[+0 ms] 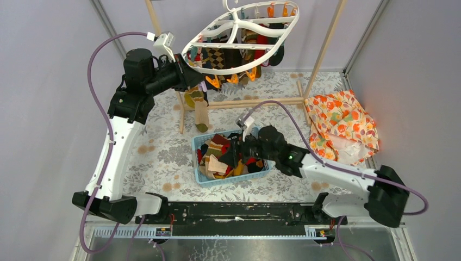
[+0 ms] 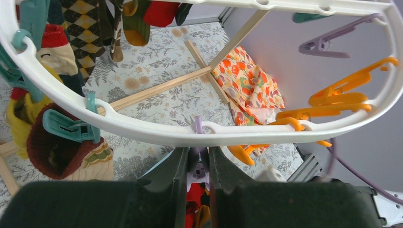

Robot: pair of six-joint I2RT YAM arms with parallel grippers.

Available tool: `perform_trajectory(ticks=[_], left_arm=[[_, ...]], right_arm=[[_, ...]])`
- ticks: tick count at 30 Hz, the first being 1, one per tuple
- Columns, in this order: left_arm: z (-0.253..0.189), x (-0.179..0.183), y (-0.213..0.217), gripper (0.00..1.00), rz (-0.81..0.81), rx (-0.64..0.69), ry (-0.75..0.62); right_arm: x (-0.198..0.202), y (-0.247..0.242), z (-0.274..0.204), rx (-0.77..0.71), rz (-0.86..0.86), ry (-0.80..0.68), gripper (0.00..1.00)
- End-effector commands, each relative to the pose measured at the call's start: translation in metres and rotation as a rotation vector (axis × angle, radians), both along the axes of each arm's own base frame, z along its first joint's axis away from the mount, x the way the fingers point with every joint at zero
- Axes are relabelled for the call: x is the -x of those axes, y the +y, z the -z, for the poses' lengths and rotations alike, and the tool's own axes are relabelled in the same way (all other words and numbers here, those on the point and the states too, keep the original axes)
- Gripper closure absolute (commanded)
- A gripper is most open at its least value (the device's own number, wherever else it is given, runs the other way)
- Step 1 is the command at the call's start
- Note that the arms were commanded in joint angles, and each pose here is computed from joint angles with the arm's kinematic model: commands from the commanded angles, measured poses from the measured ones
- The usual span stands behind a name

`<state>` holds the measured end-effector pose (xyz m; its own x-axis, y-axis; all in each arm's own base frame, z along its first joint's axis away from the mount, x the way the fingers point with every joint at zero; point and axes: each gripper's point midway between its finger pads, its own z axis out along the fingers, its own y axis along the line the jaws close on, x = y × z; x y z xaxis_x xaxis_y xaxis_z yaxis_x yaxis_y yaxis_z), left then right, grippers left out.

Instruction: Clip the socks to the hanger

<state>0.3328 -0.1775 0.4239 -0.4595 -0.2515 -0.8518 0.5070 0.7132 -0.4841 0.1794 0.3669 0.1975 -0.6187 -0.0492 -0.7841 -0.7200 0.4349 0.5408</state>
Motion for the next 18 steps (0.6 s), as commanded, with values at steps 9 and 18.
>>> perform_trajectory(ticks=[9, 18], left_arm=[[-0.004, -0.002, -0.001, 1.0, 0.018, -0.01, -0.035], [-0.007, -0.002, -0.001, 1.0, 0.017, -0.013, -0.032]], right_arm=[[0.002, -0.043, 0.038, 0.454, -0.278, -0.813, 0.32], [-0.006, -0.023, 0.034, 0.718, -0.367, -1.135, 0.35]])
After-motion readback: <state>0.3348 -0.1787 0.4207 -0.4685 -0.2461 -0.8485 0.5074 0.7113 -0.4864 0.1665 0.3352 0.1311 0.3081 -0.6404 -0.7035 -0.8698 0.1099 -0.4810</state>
